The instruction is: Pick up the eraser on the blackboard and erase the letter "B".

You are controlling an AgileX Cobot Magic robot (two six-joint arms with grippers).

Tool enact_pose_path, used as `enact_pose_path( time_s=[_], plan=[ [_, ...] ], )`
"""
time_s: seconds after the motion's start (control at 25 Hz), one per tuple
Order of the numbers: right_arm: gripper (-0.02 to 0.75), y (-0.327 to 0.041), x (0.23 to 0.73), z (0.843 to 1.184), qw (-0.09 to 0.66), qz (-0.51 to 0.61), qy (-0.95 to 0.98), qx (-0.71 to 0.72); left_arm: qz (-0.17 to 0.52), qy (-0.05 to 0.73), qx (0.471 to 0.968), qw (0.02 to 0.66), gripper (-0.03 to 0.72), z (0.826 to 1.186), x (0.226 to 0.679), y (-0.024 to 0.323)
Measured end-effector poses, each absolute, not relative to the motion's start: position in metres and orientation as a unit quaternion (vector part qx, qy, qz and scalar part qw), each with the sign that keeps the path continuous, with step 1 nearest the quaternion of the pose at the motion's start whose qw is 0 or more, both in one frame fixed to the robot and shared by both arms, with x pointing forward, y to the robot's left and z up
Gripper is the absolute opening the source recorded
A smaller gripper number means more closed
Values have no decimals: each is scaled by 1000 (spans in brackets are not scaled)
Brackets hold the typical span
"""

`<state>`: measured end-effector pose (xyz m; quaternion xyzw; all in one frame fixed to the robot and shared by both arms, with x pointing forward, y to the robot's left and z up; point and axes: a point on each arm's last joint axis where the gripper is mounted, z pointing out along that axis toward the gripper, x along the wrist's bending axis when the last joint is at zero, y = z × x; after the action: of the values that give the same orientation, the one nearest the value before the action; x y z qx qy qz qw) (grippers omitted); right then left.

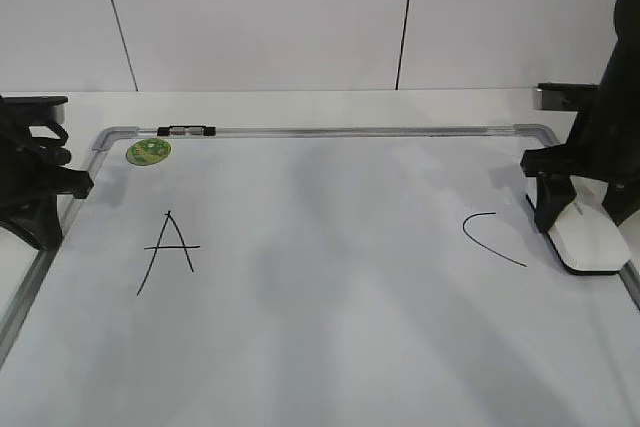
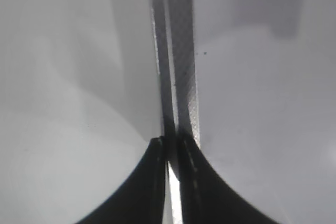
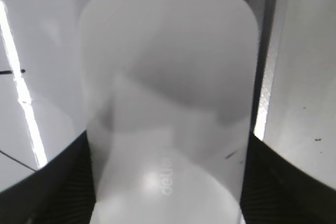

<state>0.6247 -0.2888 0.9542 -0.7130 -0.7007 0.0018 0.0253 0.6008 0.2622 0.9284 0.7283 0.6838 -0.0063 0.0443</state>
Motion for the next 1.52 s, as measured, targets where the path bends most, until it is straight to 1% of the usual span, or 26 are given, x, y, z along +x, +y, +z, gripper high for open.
enact_pose_path(
  time_s=[0.52,0.72,1.0,1.2,1.4,1.52],
  plan=[
    [545,-289,625,955,23,1,-701,-713,-6,684,728,44,32,928,601,262],
    [605,-289,625,955,30,8,-701,-712,-6,684,728,44,32,928,601,262],
    [613,-289,639,979,8,-13,-703,-711,-6,684,728,44,33,928,601,262],
    [600,-288,649,998,-13,-42,-702,-711,-6,684,728,44,33,928,601,262],
    [593,-286,646,1012,-15,-62,-698,-713,-6,684,728,44,34,928,601,262],
    [591,-286,639,1034,-30,-84,-696,-713,-6,684,729,44,38,928,601,262]
  ],
)
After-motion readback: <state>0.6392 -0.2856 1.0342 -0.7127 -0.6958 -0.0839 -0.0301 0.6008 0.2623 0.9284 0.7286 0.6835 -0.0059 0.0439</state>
